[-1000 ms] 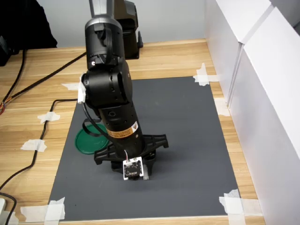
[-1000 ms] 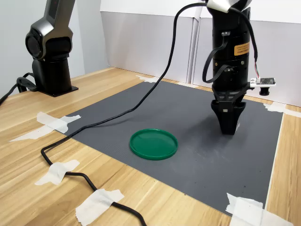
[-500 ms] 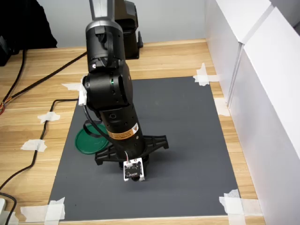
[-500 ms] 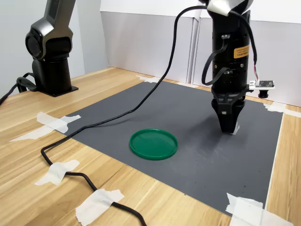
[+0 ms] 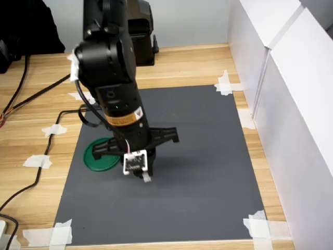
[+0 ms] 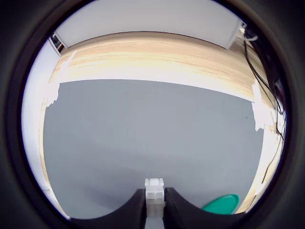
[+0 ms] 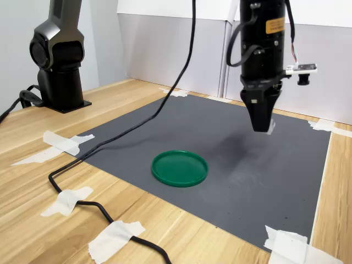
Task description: Grasp a white terminal and put it on the green lid.
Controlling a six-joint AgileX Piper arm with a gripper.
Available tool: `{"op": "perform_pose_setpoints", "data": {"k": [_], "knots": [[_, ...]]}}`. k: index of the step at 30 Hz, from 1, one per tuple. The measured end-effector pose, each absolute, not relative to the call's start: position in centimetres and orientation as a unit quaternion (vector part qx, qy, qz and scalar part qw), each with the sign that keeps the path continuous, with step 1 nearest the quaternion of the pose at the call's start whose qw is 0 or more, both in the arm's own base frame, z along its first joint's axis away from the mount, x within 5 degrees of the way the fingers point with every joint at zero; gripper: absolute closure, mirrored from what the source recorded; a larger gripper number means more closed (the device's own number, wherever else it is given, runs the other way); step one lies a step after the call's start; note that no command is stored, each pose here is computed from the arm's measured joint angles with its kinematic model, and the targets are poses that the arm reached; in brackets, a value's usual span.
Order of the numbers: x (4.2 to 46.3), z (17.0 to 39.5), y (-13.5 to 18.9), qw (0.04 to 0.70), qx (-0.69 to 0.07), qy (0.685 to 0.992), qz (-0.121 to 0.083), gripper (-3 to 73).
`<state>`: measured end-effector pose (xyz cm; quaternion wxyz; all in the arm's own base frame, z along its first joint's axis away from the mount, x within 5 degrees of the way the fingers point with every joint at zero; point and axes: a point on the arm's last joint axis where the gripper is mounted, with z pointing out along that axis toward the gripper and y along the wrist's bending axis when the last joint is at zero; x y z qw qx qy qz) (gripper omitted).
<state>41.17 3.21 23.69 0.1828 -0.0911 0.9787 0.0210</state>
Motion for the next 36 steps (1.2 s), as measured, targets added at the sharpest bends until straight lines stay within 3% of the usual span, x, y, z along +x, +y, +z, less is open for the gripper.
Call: {"op": "perform_pose_setpoints", "data": {"k": [11,16,25,30,36], "knots": [[35.9,22.7,-3.6,0.112,-0.079,0.99,-0.012,59.7],[35.7,22.6,-6.4,0.125,-0.078,0.988,-0.035,59.8],[35.9,21.3,-7.3,0.106,-0.092,0.99,-0.028,57.5],[36.1,21.0,-7.0,0.111,-0.095,0.989,-0.015,43.7],[36.1,21.1,-7.0,0.111,-0.095,0.989,-0.015,23.2]]}}
